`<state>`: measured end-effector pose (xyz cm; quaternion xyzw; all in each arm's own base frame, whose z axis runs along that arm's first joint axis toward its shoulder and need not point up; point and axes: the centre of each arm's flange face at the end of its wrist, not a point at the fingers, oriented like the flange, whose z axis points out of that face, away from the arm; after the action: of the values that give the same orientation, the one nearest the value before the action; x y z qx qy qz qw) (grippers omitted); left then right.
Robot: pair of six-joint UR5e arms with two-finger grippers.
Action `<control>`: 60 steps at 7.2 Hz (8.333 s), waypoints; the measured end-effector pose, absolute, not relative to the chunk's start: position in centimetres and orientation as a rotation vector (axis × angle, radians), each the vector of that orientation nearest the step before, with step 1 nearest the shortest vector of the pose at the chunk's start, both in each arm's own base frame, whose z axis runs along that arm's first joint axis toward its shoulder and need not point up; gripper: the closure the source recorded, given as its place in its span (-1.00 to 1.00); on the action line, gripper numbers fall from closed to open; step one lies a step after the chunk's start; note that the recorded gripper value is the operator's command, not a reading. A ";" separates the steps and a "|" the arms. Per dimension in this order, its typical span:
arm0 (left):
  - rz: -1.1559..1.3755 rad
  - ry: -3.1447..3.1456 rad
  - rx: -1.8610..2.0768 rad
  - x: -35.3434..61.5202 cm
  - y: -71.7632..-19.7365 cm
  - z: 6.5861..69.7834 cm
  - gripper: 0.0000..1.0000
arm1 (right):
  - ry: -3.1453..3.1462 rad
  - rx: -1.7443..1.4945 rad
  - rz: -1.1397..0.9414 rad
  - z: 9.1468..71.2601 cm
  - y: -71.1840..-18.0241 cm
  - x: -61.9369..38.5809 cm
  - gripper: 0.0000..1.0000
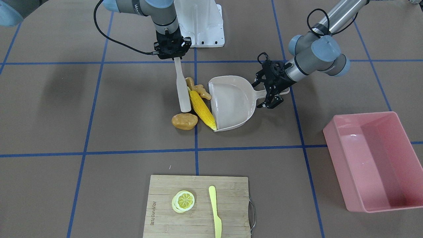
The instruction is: Sweep and dump trash into bin
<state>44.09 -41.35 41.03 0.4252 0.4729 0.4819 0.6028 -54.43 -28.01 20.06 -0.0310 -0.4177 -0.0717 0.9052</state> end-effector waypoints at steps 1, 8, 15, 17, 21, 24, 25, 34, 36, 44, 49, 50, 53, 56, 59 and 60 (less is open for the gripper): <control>1.116 1.094 0.984 44.1 -41.4 41.0 -0.94 | -0.869 -0.064 -0.150 19.2 -28.2 -55.0 1.00; 1.108 1.079 0.981 44.3 -41.6 40.7 -0.94 | -0.807 -0.061 -0.166 20.2 -35.4 -43.5 1.00; 1.105 1.061 0.960 44.3 -41.3 40.0 -0.94 | -0.693 0.043 -0.358 27.5 -41.9 -44.9 1.00; 1.104 1.054 0.952 44.5 -41.2 40.1 -0.94 | -0.706 0.067 -0.370 28.8 -42.9 -47.4 1.00; 1.104 1.052 0.949 44.6 -41.2 40.2 -0.94 | -0.771 0.097 -0.427 24.7 -40.5 -52.4 1.00; 1.104 1.051 0.946 44.6 -41.2 40.3 -0.94 | -0.802 0.083 -0.442 21.8 -38.0 -54.6 1.00; 1.104 1.051 0.946 44.6 -41.2 40.3 -0.94 | -0.807 0.079 -0.451 20.9 -37.3 -55.4 1.00; 1.104 1.043 0.954 44.6 -41.2 40.0 -0.94 | -0.769 0.027 -0.472 15.9 -41.6 -51.7 1.00; 1.104 1.043 0.955 44.6 -41.2 40.0 -0.94 | -0.762 -0.052 -0.374 17.5 -38.3 -47.8 1.00; 1.108 1.041 0.946 45.0 -40.9 40.4 -0.94 | -0.809 -0.319 -0.130 17.7 -23.5 -51.9 1.00; 1.109 1.041 0.945 45.0 -40.8 40.4 -0.94 | -0.847 -0.311 -0.146 16.3 -23.8 -53.7 1.00; 1.110 1.041 0.945 45.1 -40.8 40.4 -0.94 | -0.856 -0.303 -0.145 16.2 -24.7 -53.9 1.00; 1.110 1.042 0.946 45.1 -40.8 40.4 -0.94 | -0.877 -0.287 -0.145 14.6 -27.6 -54.6 1.00; 1.110 1.041 0.946 45.1 -40.8 40.4 -0.94 | -0.886 -0.271 -0.156 12.6 -29.8 -56.1 1.00; 1.115 1.038 0.950 45.1 -40.8 40.4 -0.94 | -0.904 -0.297 -0.149 10.6 -34.1 -54.8 1.00; 1.118 1.037 0.952 45.1 -40.8 40.4 -0.94 | -0.881 -0.306 -0.139 11.4 -34.2 -53.4 1.00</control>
<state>45.08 -40.78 40.40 0.4143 0.4514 0.4868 0.6226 -53.41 -34.19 11.40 -0.1476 -0.4246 -0.0670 0.8908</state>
